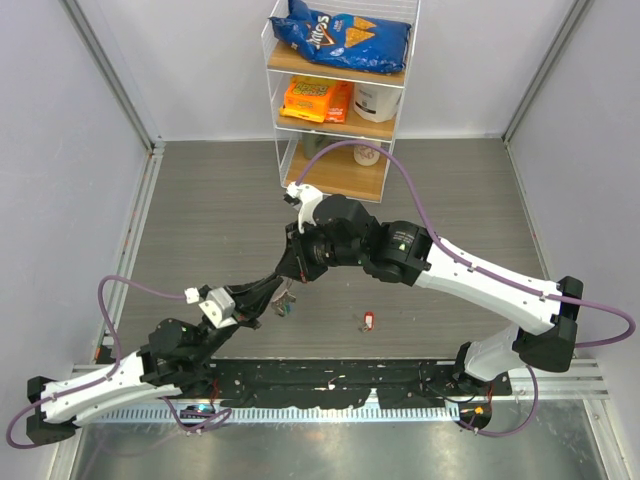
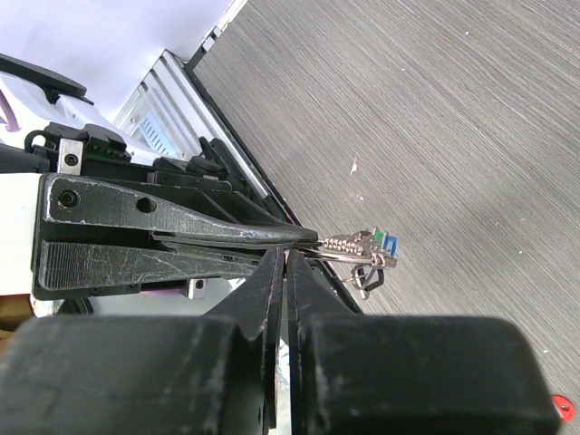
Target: Put the keys on the keyring
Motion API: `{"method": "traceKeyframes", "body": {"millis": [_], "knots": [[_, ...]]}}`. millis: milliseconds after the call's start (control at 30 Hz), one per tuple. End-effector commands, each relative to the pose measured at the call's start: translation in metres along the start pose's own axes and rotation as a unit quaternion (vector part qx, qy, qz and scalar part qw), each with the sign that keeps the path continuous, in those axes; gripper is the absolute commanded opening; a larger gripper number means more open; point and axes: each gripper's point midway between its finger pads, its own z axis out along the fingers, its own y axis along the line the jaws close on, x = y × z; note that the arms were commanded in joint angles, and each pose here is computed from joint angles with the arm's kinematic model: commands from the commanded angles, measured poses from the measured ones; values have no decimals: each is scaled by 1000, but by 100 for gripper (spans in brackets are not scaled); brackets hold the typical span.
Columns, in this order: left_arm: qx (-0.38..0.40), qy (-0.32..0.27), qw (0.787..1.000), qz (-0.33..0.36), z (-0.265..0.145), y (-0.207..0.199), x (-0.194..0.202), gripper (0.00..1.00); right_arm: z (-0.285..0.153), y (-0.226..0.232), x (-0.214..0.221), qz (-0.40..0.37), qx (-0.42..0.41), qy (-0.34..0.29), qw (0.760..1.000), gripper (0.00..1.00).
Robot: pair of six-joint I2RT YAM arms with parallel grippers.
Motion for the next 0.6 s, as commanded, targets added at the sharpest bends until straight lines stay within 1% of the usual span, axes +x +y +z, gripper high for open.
{"method": "traceKeyframes", "body": {"millis": [0,400,567], "knots": [[1,-33,999,-17,1,0,-19,0,-8,10,-22,-1,-11,-37,999,6],[-24,-22,999,-23,0,8,-16,0,-6,9,-19,1,-14,-37,999,6],[-13,-16,1000,-17,3,4,-15,0,-4,10,-16,3,-17,-32,999,6]]}}
